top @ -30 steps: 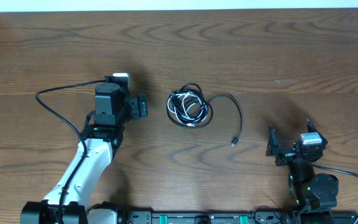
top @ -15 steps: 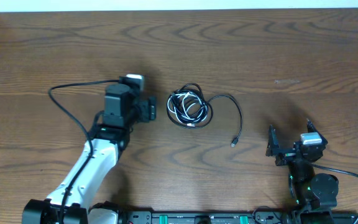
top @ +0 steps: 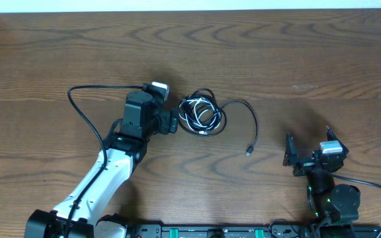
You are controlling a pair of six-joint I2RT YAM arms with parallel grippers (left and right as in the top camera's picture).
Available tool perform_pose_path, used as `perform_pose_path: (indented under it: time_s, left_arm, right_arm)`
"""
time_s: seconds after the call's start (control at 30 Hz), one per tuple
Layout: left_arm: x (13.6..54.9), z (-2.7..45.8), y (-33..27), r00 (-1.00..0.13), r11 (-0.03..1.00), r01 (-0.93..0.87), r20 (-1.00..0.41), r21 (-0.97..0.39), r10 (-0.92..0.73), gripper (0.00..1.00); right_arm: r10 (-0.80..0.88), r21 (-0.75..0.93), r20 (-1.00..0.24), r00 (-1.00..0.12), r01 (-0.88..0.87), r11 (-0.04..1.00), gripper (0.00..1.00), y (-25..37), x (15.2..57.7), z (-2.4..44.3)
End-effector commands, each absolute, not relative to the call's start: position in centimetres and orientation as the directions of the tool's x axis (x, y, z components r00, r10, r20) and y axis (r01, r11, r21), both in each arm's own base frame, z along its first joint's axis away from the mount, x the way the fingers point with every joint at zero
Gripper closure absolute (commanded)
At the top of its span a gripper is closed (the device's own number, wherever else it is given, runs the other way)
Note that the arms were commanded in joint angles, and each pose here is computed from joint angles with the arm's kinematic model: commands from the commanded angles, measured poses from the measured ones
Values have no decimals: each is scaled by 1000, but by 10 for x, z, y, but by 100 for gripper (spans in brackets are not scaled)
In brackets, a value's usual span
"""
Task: Untangle cables
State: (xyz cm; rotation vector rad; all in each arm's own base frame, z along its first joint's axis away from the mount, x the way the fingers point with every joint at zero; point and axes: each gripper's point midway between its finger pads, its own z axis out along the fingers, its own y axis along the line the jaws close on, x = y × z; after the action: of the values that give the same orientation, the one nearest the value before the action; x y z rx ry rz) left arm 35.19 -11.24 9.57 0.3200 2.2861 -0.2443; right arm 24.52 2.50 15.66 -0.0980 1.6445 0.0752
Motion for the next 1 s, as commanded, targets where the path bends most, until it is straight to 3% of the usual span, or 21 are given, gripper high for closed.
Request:
perform_pose_path:
  time_s: [0.0, 0.97]
  left_arm:
    - [356, 100, -115, -639, 947, 316, -752, -65, 162, 2]
    - [354, 99, -114, -646, 947, 315, -745, -65, 164, 2]
  right_arm:
    - [-31, -22, -997, -73, -123, 992, 1, 28, 245, 156]
    - [-31, -22, -997, -73, -123, 992, 1, 28, 245, 156]
